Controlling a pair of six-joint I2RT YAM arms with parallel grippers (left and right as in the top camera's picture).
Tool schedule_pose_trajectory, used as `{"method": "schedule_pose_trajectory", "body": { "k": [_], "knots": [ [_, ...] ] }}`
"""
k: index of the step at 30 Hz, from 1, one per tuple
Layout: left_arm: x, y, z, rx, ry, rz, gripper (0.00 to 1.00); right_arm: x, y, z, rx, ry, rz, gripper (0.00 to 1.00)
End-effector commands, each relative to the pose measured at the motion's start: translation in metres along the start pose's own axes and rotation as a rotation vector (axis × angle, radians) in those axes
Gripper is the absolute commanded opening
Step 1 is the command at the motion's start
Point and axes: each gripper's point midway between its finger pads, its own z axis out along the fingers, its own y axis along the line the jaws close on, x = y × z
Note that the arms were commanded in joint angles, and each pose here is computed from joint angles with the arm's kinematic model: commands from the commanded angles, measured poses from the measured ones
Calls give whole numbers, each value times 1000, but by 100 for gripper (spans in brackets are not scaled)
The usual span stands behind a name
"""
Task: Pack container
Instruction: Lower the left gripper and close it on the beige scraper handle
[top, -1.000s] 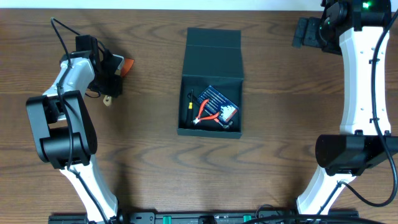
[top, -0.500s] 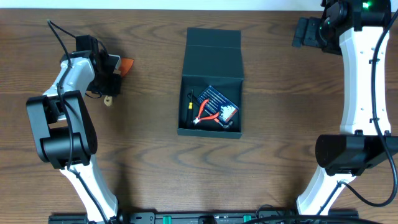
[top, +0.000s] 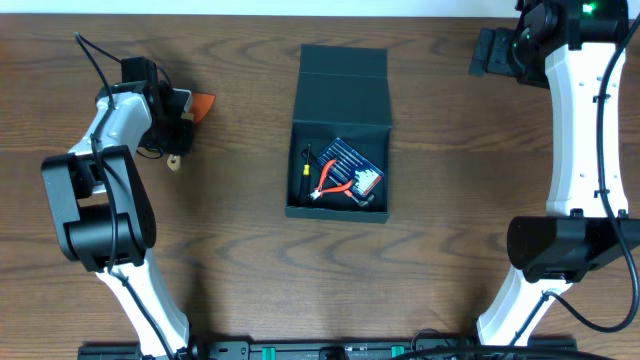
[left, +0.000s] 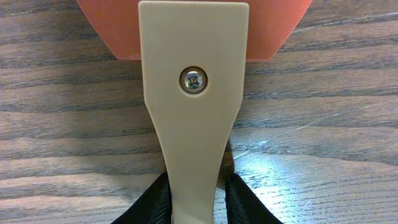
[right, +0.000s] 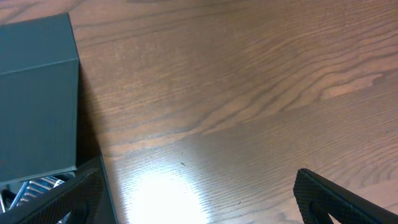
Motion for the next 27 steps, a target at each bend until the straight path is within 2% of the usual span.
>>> {"method": "schedule_pose_trajectory", "body": {
  "k": [1,7,14,22,25,27],
  "knots": [
    [30,-8,30,34,115,-17,27,-4,1,-5,-5,-18,13,99],
    [29,-7,30,34,114,-17,27,-4,1,-5,-5,-18,13,99],
    [22,-6,27,28,97,-15,19,-4,2,-5,-6,-18,12,99],
    [5,-1,15,17,60,-19,19,-4,1,-5,-6,-18,13,99],
    [1,-1,11,13,46,-33,11,-4,2,-5,-6,-18,12,99],
    [-1,0,9,11,40,-33,9,-4,2,-5,-6,-18,12,99]
  ]
}}
